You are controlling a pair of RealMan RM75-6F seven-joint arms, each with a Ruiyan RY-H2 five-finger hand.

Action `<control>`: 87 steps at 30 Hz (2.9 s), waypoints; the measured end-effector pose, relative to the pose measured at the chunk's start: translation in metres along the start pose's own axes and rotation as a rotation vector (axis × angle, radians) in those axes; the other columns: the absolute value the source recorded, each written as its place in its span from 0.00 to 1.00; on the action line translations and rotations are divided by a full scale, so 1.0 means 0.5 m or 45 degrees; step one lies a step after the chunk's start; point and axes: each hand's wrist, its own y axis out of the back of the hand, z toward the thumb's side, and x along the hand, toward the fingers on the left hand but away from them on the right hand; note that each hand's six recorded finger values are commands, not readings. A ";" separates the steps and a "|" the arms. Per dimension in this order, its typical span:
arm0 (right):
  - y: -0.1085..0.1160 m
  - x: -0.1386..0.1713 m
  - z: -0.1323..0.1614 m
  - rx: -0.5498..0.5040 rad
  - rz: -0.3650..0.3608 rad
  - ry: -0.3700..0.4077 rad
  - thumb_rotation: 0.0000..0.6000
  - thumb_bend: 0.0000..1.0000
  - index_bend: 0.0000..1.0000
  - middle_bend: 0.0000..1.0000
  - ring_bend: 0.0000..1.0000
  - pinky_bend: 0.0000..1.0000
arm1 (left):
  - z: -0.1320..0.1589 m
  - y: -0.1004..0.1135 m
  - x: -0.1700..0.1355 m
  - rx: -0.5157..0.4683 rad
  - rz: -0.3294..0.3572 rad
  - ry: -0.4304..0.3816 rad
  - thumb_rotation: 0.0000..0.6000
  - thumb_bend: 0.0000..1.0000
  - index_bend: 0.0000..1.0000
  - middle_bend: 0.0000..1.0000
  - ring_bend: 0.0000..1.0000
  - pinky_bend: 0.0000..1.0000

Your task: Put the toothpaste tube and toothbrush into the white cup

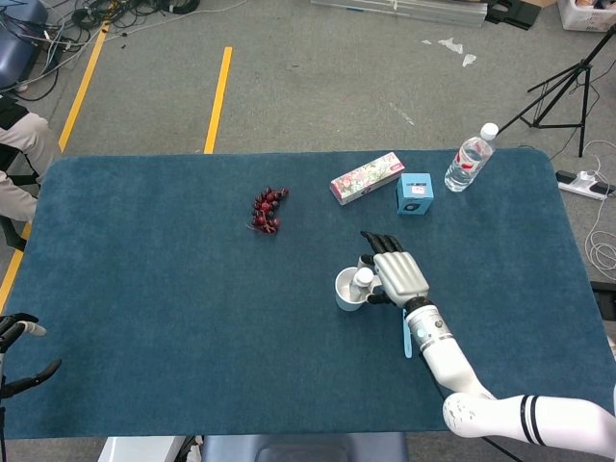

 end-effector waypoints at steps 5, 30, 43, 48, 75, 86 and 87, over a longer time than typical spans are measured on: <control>0.000 0.000 -0.001 0.003 0.004 0.001 1.00 0.25 0.43 0.06 0.00 0.06 | 0.000 0.001 0.000 -0.001 0.002 0.000 1.00 0.03 0.47 0.37 0.31 0.38; 0.052 0.043 0.025 -0.012 -0.082 0.090 1.00 0.23 0.33 0.06 0.00 0.06 | 0.001 -0.003 0.001 0.006 -0.007 0.002 1.00 0.03 0.47 0.37 0.31 0.38; 0.174 0.160 0.003 0.141 -0.279 0.097 1.00 0.23 0.30 0.38 0.35 0.52 | 0.000 -0.004 0.002 0.015 -0.003 0.007 1.00 0.03 0.47 0.37 0.31 0.38; 0.193 0.197 -0.044 0.255 -0.279 0.016 1.00 0.25 0.30 0.58 0.65 0.73 | 0.004 -0.011 0.002 0.025 -0.014 0.002 1.00 0.03 0.47 0.37 0.31 0.38; 0.024 0.170 -0.204 0.714 0.299 -0.066 1.00 0.82 0.30 0.87 0.90 0.94 | 0.007 -0.020 0.004 0.030 -0.030 0.002 1.00 0.03 0.47 0.36 0.31 0.38; -0.025 0.165 -0.199 0.771 0.372 -0.020 1.00 0.82 0.30 0.87 0.90 0.94 | 0.006 -0.021 0.005 0.032 -0.034 0.003 1.00 0.03 0.47 0.36 0.31 0.38; -0.030 0.163 -0.199 0.778 0.376 -0.017 1.00 0.83 0.30 0.88 0.90 0.94 | 0.006 -0.021 0.005 0.032 -0.034 0.003 1.00 0.03 0.47 0.36 0.31 0.38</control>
